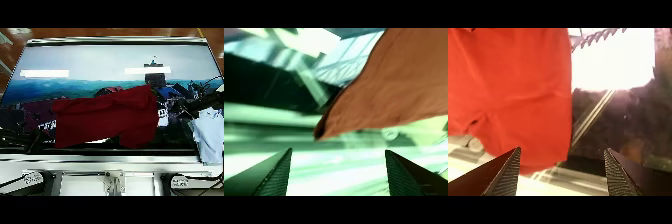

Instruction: Fold the shirts.

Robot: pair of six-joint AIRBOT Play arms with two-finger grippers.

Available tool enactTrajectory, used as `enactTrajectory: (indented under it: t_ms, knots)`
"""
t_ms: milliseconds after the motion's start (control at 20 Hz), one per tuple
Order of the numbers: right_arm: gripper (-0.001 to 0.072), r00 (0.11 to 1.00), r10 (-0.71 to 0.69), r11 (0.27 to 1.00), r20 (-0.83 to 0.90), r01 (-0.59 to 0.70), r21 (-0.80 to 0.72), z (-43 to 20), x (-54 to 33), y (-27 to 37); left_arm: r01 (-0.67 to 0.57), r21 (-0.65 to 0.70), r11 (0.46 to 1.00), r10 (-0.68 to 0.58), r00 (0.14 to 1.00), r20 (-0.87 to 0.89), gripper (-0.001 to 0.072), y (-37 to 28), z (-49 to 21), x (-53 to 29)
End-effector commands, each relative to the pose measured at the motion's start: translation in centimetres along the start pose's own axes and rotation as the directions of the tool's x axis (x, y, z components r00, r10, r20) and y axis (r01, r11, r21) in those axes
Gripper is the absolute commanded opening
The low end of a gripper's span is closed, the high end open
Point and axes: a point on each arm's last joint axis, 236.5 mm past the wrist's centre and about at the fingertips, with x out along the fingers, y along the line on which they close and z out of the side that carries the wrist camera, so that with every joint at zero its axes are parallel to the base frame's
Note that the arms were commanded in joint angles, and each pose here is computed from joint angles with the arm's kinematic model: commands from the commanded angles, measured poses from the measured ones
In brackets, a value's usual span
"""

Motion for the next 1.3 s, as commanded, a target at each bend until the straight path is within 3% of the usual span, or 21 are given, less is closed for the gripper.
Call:
enactTrajectory:
  t_ms: [0, 250, 400, 500, 600, 850, 1100, 1250]
  knots:
    - [0.0632, 1.0, 0.03, 0.999, 0.009, -0.03, -0.02, 0.1, 0.8, 0.8, 0.035, 0.016, 0.999, -0.035, 0.999, 0.02, 0.0667, -0.7, -0.1, 2.4]
    - [0.0632, 0.999, 0.034, 0.999, 0.028, -0.033, -0.023, 0.6, 0.9, 1.0, -0.006, 0.05, 0.999, 0.006, 1.0, 0.0, 0.0667, -1.5, 0.4, 4.6]
    - [0.0632, 0.998, 0.055, 0.998, 0.031, -0.055, -0.021, 0.7, 0.9, 1.5, 0.03, 0.062, 0.998, -0.033, 0.998, 0.053, 0.0638, -3.7, 1.8, 5.8]
    - [0.0632, 0.998, 0.058, 0.998, 0.035, -0.057, -0.021, 0.8, 0.9, 1.6, 0.045, 0.073, 0.996, -0.05, 0.996, 0.069, 0.0212, -4.8, 2.2, 6.3]
    - [0.0632, 0.999, 0.04, 0.999, 0.028, -0.04, -0.021, 0.6, 0.9, 1.2, 0.042, 0.087, 0.995, -0.047, 0.997, 0.056, 0.0039, -5.1, 1.9, 6.6]
    - [0.0632, 0.998, 0.032, 0.998, -0.048, -0.03, 0.048, -2.1, 3.9, -0.6, 0.047, 0.095, 0.994, -0.052, 0.998, 0.047, 0.0037, -5.2, 1.6, 6.5]
    - [0.0632, 0.989, 0.119, 0.976, 0.089, -0.133, 0.173, -0.6, 7.8, -0.5, 0.049, 0.151, 0.987, -0.061, 0.996, 0.073, 0.0037, -6.1, 1.5, 5.5]
    - [0.0632, 0.989, 0.127, 0.975, 0.078, -0.139, 0.174, -0.5, 9.4, 0.2, 0.045, 0.184, 0.982, -0.066, 0.992, 0.112, 0.0037, -6.8, 1.6, 4.6]
